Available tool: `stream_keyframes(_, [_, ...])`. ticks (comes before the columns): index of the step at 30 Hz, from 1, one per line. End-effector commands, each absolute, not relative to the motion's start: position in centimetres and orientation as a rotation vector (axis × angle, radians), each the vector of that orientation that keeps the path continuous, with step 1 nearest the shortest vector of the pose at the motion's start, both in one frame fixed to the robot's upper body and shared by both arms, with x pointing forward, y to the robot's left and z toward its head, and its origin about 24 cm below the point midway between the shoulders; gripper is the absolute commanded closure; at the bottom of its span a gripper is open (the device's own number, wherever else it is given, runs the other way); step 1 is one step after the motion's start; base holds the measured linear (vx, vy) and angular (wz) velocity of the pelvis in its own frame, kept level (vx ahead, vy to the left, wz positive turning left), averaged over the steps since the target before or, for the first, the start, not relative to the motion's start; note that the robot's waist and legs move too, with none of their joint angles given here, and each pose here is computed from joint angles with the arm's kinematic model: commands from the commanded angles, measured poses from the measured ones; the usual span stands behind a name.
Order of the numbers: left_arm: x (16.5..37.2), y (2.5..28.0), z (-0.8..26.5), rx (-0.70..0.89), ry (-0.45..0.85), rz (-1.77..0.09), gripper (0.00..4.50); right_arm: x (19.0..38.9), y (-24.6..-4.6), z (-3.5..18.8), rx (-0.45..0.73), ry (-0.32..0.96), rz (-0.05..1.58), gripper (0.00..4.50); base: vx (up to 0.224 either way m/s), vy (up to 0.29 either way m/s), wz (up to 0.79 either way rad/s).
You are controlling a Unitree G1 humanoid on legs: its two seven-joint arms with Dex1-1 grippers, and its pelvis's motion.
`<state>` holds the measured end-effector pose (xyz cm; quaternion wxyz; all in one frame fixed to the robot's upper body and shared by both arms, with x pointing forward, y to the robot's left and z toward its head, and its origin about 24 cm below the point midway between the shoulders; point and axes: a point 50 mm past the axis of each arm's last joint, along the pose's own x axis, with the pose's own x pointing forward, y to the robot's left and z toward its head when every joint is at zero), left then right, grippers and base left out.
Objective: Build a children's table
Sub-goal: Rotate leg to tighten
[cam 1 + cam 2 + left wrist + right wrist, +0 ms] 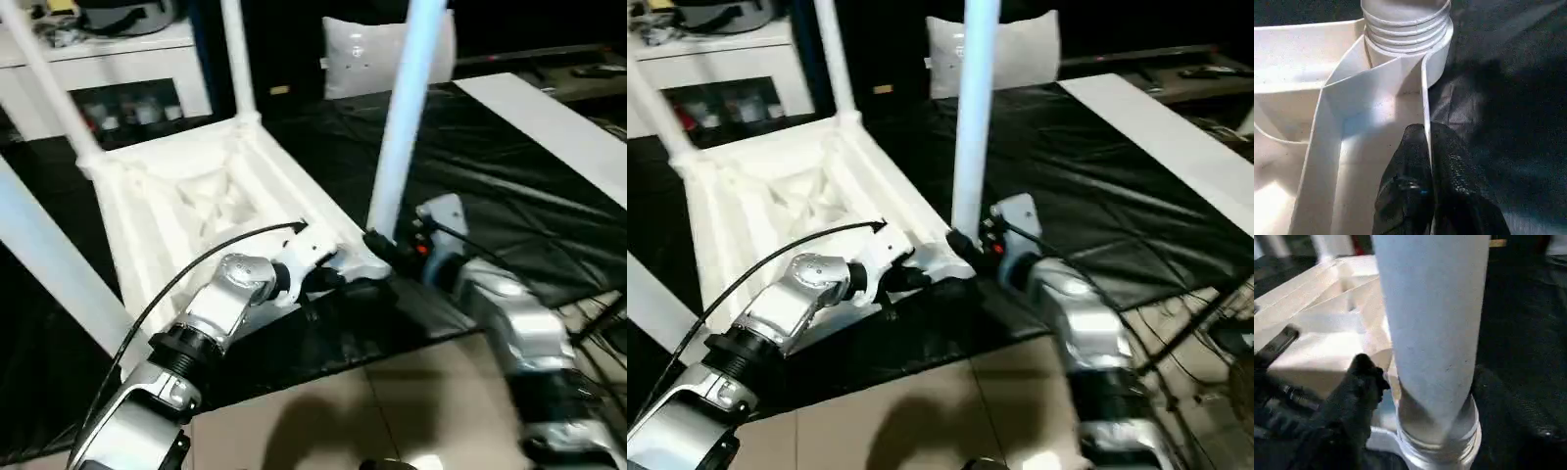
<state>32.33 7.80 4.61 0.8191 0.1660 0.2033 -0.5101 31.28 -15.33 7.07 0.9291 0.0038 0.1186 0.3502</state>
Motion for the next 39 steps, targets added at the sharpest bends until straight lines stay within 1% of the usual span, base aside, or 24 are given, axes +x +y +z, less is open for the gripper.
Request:
stream_keyframes(1, [31.8,8.1,4.2,0.41,0.434,-1.163,4.5,30.6,-14.7,7.9,-0.009,0.198,0.867,1.05,0.0,0.0,0.0])
stream_keyframes(2, [31.7,8.3,4.2,0.417,0.433,-1.18,4.5,30.5,-15.1,7.9,-0.022,0.2,0.886,1.05,0.0,0.0,0.0])
stream_keyframes(3, [31.3,8.6,4.2,0.439,0.417,-1.234,4.5,30.4,-16.2,8.1,-0.067,0.208,0.92,0.94,0.0,0.0,0.0])
stream_keyframes(4, [31.3,8.6,4.2,0.439,0.417,-1.234,4.5,30.4,-16.2,8.1,-0.067,0.208,0.92,0.85,0.0,0.0,0.0])
stream_keyframes(6, [30.8,8.9,4.2,0.454,0.42,-1.3,4.5,30.3,-17.3,8.3,-0.113,0.22,0.954,0.64,0.0,0.0,0.0])
stream_keyframes(7, [30.3,9.2,4.1,0.474,0.426,-1.376,4.5,30.3,-18.0,8.6,-0.173,0.219,0.998,0.64,0.0,0.0,0.0])
stream_keyframes(9, [29.7,9.6,4.1,0.484,0.437,-1.464,4.5,29.8,-18.4,8.8,-0.203,0.232,1.095,0.64,0.0,0.0,0.0])
stream_keyframes(12, [29.5,9.8,4.3,0.49,0.439,-1.5,4.5,29.3,-18.5,8.9,-0.216,0.25,1.175,0.64,0.0,0.0,0.0])
stream_keyframes(14, [29.2,10.1,4.5,0.514,0.448,-1.574,4.5,28.8,-18.6,9.1,-0.227,0.256,1.292,0.91,0.0,0.0,0.0])
stream_keyframes(15, [29.1,10.2,4.5,0.528,0.454,-1.606,4.5,28.6,-18.6,9.1,-0.231,0.26,1.336,0.99,0.0,0.0,0.0])
stream_keyframes(16, [29.1,10.2,4.5,0.528,0.454,-1.606,4.5,28.6,-18.6,9.1,-0.231,0.26,1.336,0.99,0.0,0.0,0.0])
stream_keyframes(17, [28.8,10.4,4.5,0.555,0.466,-1.657,4.5,28.3,-18.6,9.1,-0.244,0.28,1.402,1.15,0.0,0.0,0.0])
stream_keyframes(18, [28.7,10.5,4.5,0.563,0.472,-1.677,4.5,28.2,-18.5,9.0,-0.238,0.291,1.425,1.15,0.0,0.0,0.0])
stream_keyframes(19, [28.6,10.5,4.5,0.571,0.479,-1.694,4.5,28.1,-18.5,9.0,-0.23,0.3,1.448,1.42,0.0,0.0,0.0])
stream_keyframes(21, [28.4,10.7,4.5,0.59,0.493,-1.724,4.5,27.9,-18.2,8.9,-0.204,0.312,1.499,1.46,0.0,0.0,0.0])
stream_keyframes(22, [28.4,10.8,4.5,0.598,0.498,-1.733,4.5,27.9,-18.1,8.9,-0.196,0.315,1.515,1.55,0.0,0.0,0.0])
stream_keyframes(24, [28.3,10.9,4.5,0.608,0.501,-1.738,4.5,27.8,-17.9,8.8,-0.183,0.323,1.535,1.89,0.0,0.0,0.0])
stream_keyframes(27, [28.3,10.9,4.5,0.608,0.501,-1.74,4.5,27.6,-17.8,8.7,-0.168,0.33,1.557,1.93,0.0,0.0,0.0])
stream_keyframes(31, [28.3,10.9,4.4,0.609,0.5,-1.744,4.5,27.4,-17.7,8.4,-0.148,0.338,1.58,2.38,0.0,0.0,0.0])
stream_keyframes(32, [28.3,10.9,4.4,0.608,0.5,-1.741,4.5,27.3,-17.6,8.4,-0.14,0.339,1.586,2.38,0.0,0.0,0.0])
stream_keyframes(35, [28.5,10.9,4.3,0.589,0.502,-1.711,4.5,27.1,-17.2,8.2,-0.103,0.339,1.604,2.59,0.0,0.0,0.0])
stream_keyframes(36, [28.6,11.0,4.2,0.558,0.52,-1.677,4.5,26.9,-16.9,8.5,-0.047,0.317,1.612,2.6,0.0,0.0,0.0])
stream_keyframes(39, [28.8,11.2,4.2,0.518,0.547,-1.619,4.5,26.7,-16.5,8.7,0.014,0.304,1.581,2.62,0.0,0.0,0.0])
